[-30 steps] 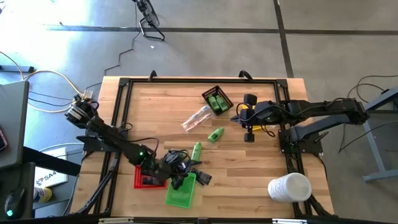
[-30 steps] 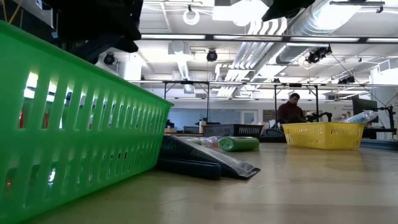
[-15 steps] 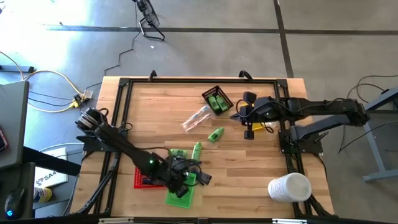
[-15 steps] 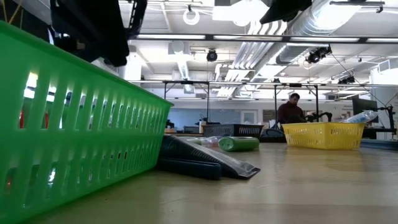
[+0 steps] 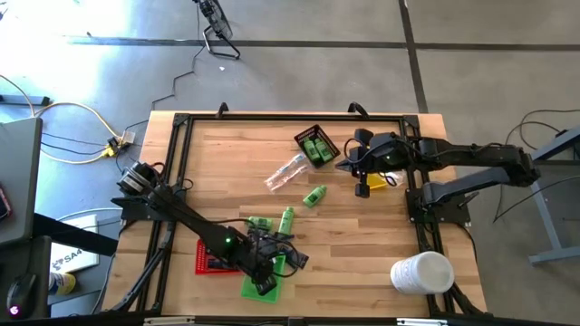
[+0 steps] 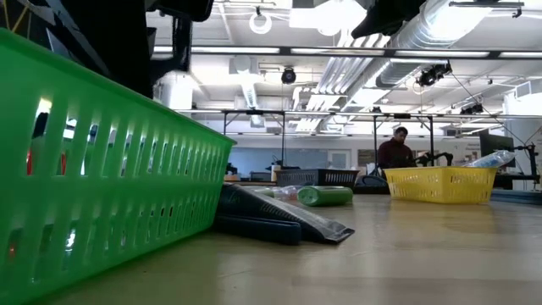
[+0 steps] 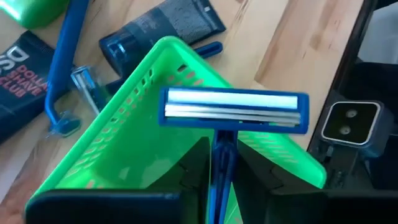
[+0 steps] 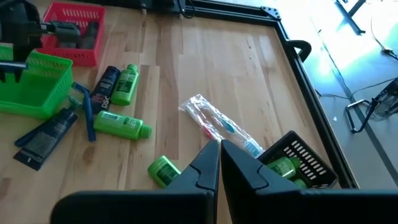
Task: Pick & Place Travel size toiletries
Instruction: Put the right razor into the green bin, then put the red toothbrush into the yellow bin
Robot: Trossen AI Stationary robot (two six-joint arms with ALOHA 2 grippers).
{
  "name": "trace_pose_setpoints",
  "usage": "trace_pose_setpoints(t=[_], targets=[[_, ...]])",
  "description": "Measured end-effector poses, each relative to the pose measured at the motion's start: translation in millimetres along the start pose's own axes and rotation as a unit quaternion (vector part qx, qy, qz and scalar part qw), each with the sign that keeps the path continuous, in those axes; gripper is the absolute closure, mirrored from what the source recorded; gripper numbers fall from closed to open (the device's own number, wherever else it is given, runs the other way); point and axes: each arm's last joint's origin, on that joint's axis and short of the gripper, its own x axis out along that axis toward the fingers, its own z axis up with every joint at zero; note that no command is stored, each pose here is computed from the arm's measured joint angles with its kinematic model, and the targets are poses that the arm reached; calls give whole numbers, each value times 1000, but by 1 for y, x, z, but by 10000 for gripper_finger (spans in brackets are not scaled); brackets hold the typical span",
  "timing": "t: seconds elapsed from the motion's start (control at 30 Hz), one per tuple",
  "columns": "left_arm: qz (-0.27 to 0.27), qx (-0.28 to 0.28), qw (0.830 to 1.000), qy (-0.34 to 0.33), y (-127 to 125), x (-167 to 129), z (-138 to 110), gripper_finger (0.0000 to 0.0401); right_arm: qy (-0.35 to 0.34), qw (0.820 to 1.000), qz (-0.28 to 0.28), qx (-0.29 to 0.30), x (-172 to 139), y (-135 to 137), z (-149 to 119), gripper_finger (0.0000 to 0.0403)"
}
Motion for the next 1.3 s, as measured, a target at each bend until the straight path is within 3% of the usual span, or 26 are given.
trace_pose_setpoints(t=[0.37,0.57,0.73,1.03,1.17,1.3], targets=[[10,8,1000,-1,2,0,-1,256,4,1000,0,-3,0,0,-1,394],[5,29,999,-15,2,1,5,247,4,1000,0,-3,0,0,-1,394],[-6,75,997,-26,9,3,24,280,4,1000,0,-4,0,0,-1,394],[-49,189,980,-45,31,5,72,392,5,1000,0,-4,0,0,-1,394],[-44,217,971,-90,45,4,98,389,8,1000,1,-4,0,0,-2,394],[-28,197,967,-161,61,0,129,384,11,1000,1,-4,0,0,-2,394]])
